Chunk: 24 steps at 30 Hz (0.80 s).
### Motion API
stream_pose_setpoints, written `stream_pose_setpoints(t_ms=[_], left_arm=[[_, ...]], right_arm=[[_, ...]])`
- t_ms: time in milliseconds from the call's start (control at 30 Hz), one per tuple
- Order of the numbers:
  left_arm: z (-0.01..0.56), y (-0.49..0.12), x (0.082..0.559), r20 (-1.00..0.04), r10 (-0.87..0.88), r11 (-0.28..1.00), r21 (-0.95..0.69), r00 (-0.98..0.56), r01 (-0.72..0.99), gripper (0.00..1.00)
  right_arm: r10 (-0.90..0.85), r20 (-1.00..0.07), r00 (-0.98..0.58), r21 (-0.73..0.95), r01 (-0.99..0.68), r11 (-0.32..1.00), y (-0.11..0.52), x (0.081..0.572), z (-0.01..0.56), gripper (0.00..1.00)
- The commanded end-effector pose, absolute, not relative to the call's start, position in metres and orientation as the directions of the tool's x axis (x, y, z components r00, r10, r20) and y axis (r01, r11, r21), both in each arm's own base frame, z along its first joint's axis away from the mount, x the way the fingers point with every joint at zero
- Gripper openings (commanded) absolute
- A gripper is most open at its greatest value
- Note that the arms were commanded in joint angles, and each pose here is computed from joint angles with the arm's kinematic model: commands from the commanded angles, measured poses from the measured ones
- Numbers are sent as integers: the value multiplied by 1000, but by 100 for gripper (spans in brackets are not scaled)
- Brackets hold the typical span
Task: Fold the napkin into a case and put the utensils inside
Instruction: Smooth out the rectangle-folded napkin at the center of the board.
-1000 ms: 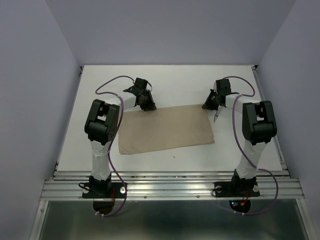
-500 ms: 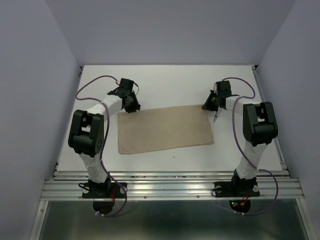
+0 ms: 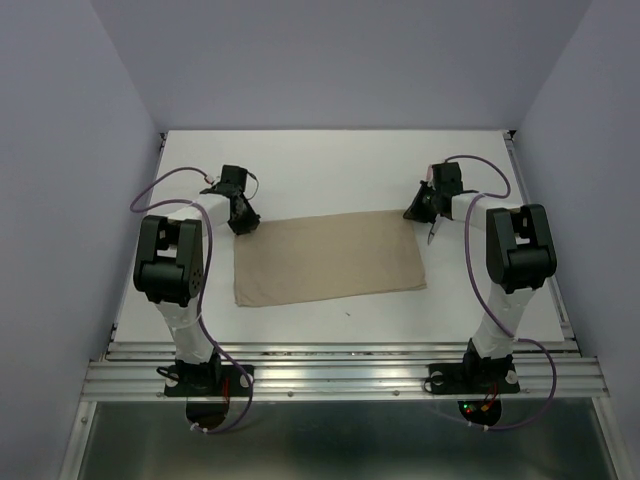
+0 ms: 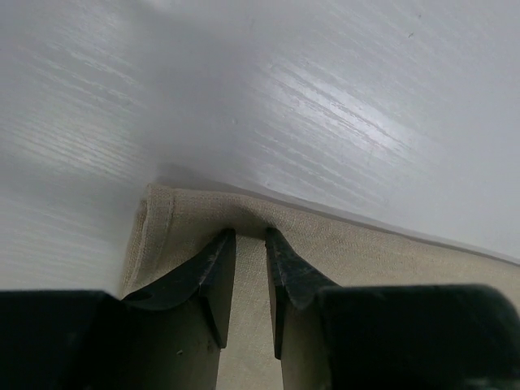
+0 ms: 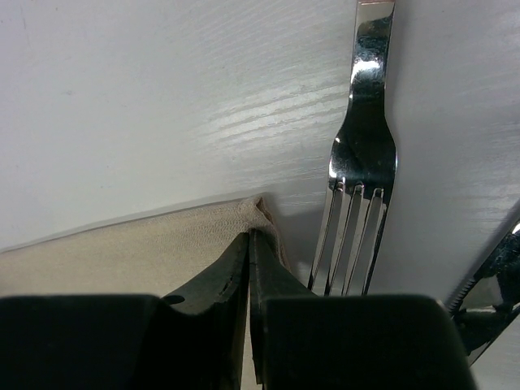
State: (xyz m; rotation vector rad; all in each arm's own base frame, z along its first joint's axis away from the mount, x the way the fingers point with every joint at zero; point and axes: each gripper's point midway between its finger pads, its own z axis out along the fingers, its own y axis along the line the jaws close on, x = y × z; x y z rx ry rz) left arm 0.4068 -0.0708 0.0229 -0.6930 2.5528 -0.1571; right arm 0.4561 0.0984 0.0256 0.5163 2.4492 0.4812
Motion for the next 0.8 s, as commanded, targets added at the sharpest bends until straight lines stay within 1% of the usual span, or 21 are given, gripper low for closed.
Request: stream_pose_setpoints(t_ms=[0,267,367,500,567,667,700,767], left_arm=[[11,-45,393,-437,-542,830,-145,-718,-538,34],[43,-11,391,-508,-564,795,-122,-651,-594,34],[38,-14,396,-493,-569,800,-146,-658,-582,34],[14,-25,397,-428,-576,806,-158,-697,-570,32],[14,-27,396,-423,-577,807,-162,-699,-568,32],[37,-25,398,-466,-581,802,-188,-668,-567,32],[54,-22,397,-494,-580,801,-200,-648,-564,32],[71,-20,394,-520,-576,802,-210,-631,-559,34]], right_arm=[[428,-471,-772,392,251,885,92,442,19,8],[421,-470,-776,378,254,890,90,441,17,8],[419,-469,-777,378,253,891,91,441,17,8],[413,-470,-780,384,241,891,92,439,20,9],[413,-471,-780,392,234,890,94,439,25,9],[419,-484,-768,434,206,877,100,440,46,9],[423,-487,-764,444,200,873,102,440,51,9],[427,-508,-748,467,178,866,104,441,72,9]])
